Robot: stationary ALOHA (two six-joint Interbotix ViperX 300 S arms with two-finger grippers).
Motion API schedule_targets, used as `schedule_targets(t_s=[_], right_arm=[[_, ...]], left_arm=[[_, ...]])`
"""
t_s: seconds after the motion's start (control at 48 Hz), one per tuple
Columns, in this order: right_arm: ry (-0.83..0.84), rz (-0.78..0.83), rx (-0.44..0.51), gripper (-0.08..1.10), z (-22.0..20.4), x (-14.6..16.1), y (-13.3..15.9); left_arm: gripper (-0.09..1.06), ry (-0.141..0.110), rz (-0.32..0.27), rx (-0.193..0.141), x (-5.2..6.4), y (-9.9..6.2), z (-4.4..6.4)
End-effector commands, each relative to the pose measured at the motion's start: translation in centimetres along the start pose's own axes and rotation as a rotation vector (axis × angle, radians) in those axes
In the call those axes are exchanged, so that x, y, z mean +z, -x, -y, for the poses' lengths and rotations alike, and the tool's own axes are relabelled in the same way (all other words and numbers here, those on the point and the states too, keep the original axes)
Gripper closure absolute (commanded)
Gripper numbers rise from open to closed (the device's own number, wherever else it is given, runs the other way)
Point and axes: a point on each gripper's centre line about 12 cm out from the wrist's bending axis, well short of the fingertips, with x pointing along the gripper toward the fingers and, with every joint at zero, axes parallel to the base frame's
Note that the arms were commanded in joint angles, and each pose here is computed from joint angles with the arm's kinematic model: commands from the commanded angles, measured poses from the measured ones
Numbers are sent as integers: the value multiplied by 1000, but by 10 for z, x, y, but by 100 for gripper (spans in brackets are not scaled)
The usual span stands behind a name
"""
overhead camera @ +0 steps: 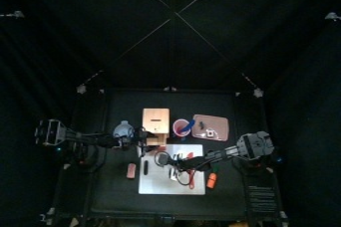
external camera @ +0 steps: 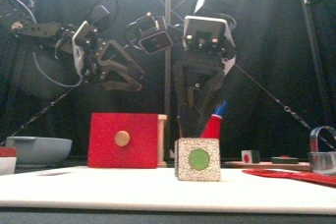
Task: Place sushi on board then cut the sushi with the knife then place the pieces on the plate
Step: Place the 4 sushi pieces on the plate
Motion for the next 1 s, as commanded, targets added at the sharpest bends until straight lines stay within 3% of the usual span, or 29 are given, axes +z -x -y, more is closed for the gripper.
schedule_targets(t_s=[0.021,0.5,1.0], right_arm=[[1,33,19,8,-6,12,9],[14,21,-10,8,1,9,6],[43,52,-32,8,7,8,23]], left_arm=[[9,8,20,6,6,-1,-1],[9,19,18,10,5,2,-1],[9,37,23,25,6,1,-4]])
